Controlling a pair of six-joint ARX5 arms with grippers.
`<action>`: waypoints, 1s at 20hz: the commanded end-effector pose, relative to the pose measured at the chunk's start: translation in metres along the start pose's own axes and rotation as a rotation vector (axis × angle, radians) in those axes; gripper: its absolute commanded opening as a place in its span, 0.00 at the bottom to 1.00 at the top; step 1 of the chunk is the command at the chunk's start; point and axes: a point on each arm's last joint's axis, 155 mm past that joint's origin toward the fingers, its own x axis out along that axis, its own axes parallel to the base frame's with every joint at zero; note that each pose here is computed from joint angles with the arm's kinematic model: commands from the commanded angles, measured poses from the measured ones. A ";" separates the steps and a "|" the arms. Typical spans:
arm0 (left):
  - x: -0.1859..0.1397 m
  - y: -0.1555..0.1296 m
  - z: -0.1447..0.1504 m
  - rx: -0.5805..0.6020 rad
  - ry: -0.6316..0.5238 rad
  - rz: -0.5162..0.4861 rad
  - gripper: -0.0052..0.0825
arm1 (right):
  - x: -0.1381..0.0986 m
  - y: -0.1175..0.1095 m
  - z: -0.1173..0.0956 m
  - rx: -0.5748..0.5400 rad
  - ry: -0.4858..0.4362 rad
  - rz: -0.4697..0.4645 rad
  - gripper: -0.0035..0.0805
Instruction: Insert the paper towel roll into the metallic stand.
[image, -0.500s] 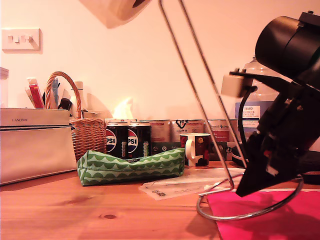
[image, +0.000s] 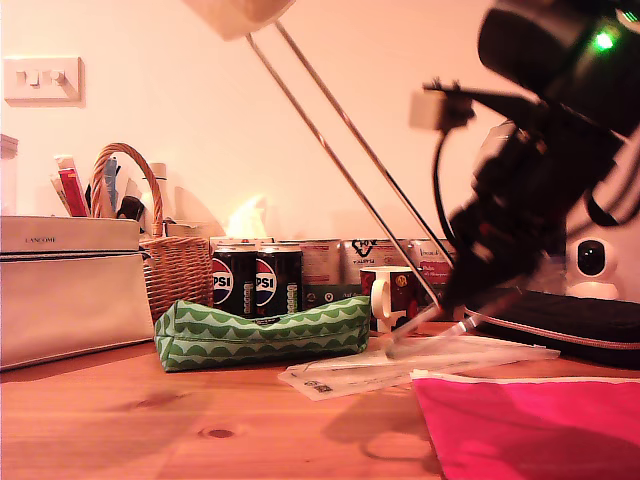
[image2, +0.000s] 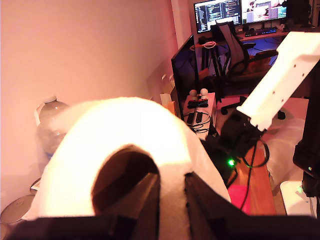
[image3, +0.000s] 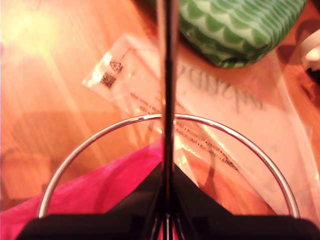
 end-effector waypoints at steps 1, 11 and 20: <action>-0.002 0.003 0.006 0.038 -0.007 0.014 0.03 | -0.004 0.005 0.000 -0.012 0.007 0.011 0.03; -0.023 0.046 -0.003 0.012 0.025 0.177 0.03 | -0.006 0.020 -0.026 -0.030 0.112 0.064 0.03; -0.024 0.052 -0.010 -0.017 0.044 0.198 0.03 | -0.023 0.011 -0.008 -0.039 0.043 0.019 0.03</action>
